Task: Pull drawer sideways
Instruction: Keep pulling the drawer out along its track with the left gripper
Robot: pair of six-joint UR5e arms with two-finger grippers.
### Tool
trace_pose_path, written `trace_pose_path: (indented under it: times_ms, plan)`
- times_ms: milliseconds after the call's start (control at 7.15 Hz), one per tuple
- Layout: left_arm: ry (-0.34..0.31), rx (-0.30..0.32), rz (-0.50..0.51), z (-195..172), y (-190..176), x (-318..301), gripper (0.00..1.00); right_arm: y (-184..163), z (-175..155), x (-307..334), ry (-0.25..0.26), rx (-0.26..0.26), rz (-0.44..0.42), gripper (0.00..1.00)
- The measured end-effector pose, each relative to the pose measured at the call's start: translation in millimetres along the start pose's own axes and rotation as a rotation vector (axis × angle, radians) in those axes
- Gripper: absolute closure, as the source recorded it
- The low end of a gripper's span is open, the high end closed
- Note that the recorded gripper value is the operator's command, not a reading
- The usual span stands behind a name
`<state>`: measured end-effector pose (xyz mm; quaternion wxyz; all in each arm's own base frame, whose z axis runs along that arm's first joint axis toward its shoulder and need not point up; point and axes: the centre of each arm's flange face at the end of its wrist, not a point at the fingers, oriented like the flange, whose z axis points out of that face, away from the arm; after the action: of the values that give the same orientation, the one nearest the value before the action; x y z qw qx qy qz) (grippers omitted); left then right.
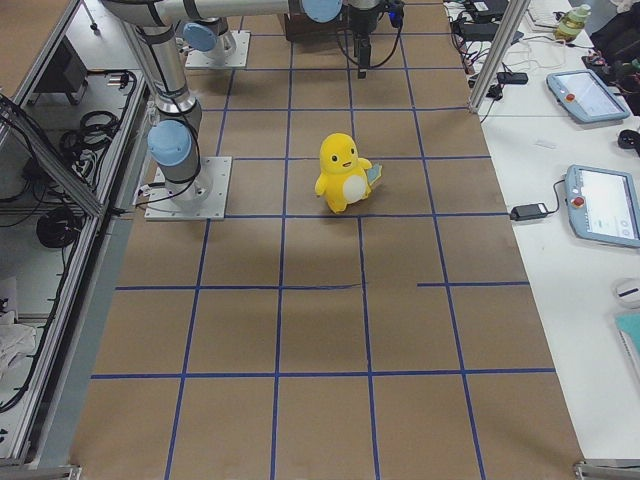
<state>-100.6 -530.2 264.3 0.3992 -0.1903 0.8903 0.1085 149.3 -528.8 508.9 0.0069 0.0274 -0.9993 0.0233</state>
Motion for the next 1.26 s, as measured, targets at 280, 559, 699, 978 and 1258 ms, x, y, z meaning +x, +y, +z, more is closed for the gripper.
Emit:
trace_pose_path:
  times_ms: [280,559,699,978,1258]
  plan:
    - [0.003,0.0,-0.005,-0.6,-0.4,0.7,0.99,0.0,0.0,0.0,0.0,0.0,0.0,0.0]
    - [0.011,-0.002,-0.007,-1.9,0.0,1.7,0.99,0.0,0.0,0.0,0.0,0.0,-0.001,0.0]
    - [0.015,-0.003,-0.012,-3.2,-0.5,1.7,0.99,0.0,0.0,0.0,0.0,0.0,0.0,0.0]
    - [0.02,0.008,-0.016,-9.2,0.3,4.1,0.99,0.0,0.0,0.1,0.001,0.0,0.0,0.0]
    - [0.021,0.019,-0.019,-14.8,1.4,10.3,0.98,0.0,0.0,0.1,0.001,0.0,0.0,0.0]
